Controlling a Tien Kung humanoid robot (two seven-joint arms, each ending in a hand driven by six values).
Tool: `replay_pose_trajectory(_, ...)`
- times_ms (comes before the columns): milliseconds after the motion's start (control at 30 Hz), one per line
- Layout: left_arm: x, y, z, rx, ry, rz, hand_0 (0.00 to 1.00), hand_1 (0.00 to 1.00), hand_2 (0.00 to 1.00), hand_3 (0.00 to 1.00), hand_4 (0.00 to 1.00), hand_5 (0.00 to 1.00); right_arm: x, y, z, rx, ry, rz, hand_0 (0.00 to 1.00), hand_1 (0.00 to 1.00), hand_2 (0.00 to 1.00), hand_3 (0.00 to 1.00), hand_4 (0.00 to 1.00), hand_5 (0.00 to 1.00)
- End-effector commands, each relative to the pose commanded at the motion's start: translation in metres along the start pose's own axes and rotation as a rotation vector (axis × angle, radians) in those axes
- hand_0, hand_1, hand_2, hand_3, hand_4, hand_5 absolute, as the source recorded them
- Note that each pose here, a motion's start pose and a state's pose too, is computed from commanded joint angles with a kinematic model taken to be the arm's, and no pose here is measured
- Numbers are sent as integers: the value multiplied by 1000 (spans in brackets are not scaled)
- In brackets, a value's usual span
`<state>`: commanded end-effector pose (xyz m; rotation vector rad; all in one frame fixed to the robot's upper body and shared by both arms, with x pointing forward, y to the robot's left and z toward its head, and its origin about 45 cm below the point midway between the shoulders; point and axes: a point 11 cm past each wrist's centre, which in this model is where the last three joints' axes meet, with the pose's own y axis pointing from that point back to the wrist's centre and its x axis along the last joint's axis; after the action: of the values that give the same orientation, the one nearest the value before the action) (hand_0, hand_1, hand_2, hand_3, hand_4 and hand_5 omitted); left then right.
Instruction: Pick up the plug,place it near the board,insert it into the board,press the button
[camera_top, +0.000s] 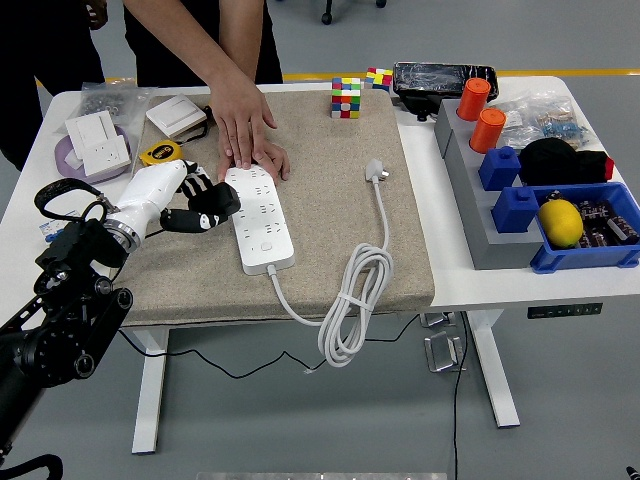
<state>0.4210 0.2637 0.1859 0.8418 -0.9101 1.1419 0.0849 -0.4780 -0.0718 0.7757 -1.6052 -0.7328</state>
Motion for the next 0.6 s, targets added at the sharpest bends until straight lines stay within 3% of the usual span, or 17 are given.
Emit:
replay_pose_trajectory(367,-7,-11,39,-154,-112,-55,491,470,381,420,613,55,1,0,-1,2,6,1,866,826,794,795,998,938)
replay_pose_trajectory(600,-18,-19,35,-161,-163,-89,491,471,382,420,613,56,2,0,-2,5,9,3,866,825,794,795,998,938)
